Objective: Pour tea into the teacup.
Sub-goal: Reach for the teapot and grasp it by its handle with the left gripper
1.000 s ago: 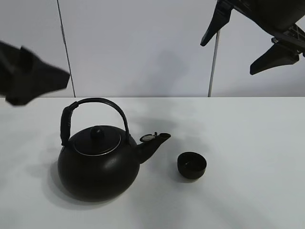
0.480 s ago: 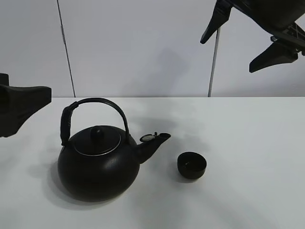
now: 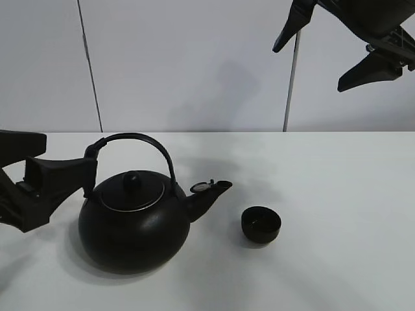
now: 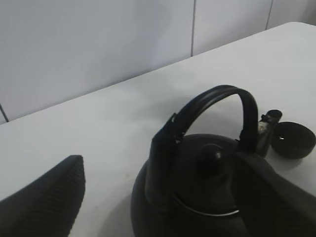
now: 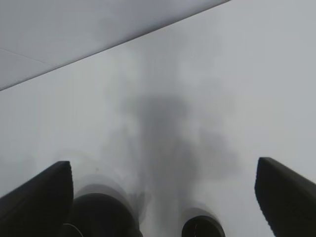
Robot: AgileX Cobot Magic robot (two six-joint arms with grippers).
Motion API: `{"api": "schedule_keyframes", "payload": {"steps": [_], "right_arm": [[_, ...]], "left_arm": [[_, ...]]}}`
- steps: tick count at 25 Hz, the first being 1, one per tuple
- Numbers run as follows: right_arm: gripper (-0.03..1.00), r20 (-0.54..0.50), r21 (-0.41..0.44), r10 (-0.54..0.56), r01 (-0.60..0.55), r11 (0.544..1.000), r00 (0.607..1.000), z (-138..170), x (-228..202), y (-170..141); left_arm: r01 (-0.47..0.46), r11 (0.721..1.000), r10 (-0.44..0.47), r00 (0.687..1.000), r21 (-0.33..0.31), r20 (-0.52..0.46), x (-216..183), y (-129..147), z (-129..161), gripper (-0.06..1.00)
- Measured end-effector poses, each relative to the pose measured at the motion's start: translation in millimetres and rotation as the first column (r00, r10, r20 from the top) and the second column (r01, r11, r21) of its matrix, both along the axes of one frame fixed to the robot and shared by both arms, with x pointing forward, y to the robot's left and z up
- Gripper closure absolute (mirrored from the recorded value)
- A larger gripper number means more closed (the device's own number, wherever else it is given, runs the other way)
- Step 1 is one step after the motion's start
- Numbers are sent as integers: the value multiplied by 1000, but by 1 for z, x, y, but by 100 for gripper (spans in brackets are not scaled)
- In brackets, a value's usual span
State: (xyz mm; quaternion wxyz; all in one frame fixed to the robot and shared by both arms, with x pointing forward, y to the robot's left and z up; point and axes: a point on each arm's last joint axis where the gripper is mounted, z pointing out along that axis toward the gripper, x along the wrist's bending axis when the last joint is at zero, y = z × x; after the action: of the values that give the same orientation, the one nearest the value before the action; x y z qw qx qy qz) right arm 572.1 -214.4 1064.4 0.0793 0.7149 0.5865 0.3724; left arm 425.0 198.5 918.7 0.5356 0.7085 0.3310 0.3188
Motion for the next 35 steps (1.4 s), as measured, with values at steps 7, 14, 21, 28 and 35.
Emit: {"api": "schedule_keyframes", "payload": {"steps": [7,14,21,28,35], "right_arm": [[27,9,1,-4,4,1000,1000,1,1,0],[27,13,1,-5,5,1000,1000,1,1,0],[27,13,1,-5,5,1000,1000,1,1,0],[27,13,1,-5,5,1000,1000,1,1,0],[27,14,1,-5,5,1000,1000,1,1,0]], "left_arm": [[11,1000,-11,1000,1,5,0,-1,0,36],[34,999,-35,997,17,62,7,-6,7,37],[52,998,-54,997,37,57,10,-9,7,37],[54,996,-54,999,68,-1,13,-10,-4,37],[58,997,-58,998,57,-7,21,-14,-14,37]]}}
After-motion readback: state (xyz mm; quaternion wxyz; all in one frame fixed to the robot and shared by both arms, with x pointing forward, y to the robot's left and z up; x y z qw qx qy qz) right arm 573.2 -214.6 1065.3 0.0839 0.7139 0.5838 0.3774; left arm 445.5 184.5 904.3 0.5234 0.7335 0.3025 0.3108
